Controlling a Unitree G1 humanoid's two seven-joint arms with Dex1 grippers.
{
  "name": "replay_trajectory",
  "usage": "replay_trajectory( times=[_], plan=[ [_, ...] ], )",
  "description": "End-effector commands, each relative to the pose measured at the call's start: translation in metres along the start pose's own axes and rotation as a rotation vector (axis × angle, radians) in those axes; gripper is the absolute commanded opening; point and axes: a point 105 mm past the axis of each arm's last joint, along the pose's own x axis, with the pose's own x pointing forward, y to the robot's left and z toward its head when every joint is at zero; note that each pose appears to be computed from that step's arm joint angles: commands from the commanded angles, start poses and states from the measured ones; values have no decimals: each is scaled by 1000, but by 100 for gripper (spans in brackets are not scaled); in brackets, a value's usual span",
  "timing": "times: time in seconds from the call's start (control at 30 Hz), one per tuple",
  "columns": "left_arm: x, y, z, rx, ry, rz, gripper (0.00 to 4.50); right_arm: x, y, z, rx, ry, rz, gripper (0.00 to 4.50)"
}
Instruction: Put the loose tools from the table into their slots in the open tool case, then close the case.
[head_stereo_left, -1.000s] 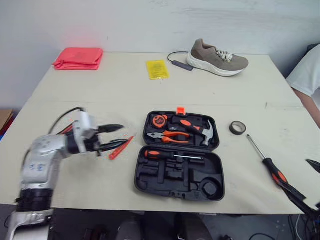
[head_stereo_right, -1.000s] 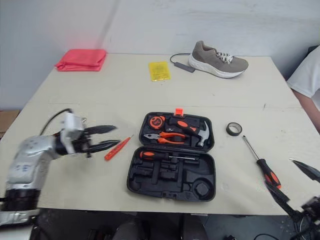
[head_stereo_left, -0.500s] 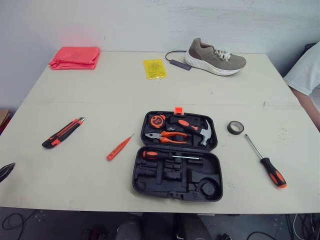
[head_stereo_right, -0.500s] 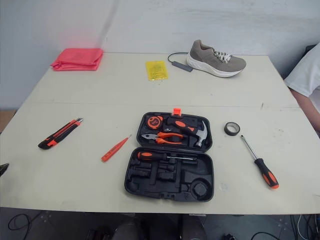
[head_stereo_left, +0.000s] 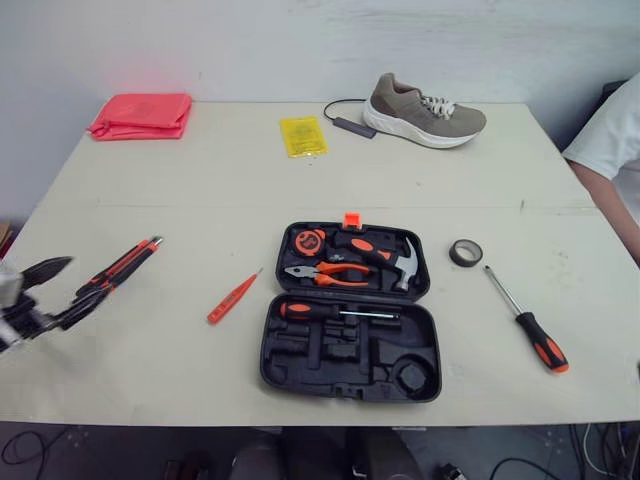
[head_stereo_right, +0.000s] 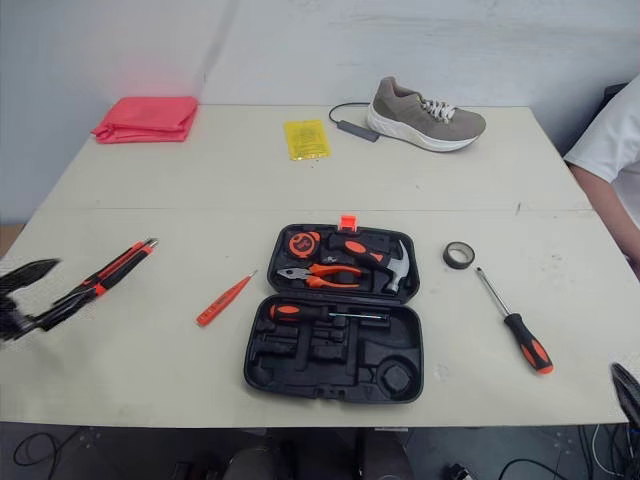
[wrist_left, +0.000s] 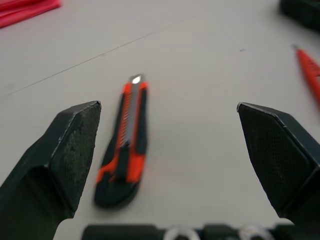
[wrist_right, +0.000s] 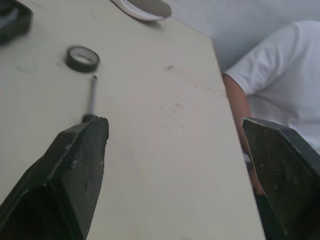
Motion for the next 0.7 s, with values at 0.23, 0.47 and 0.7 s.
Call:
replay_trajectory(
  times=[0.23, 0.47, 0.7],
  plan=[
    [82, -139, 84, -12, -217, -682, 442, 33, 41, -9, 211, 246, 185, 450],
    [87, -209, 108, -19, -271, -1053, 442, 43, 39, -51, 270, 429, 257, 450],
    [83, -224, 112, -28, -263, -1145, 442, 47, 33, -78, 313, 484, 319, 450]
  ],
)
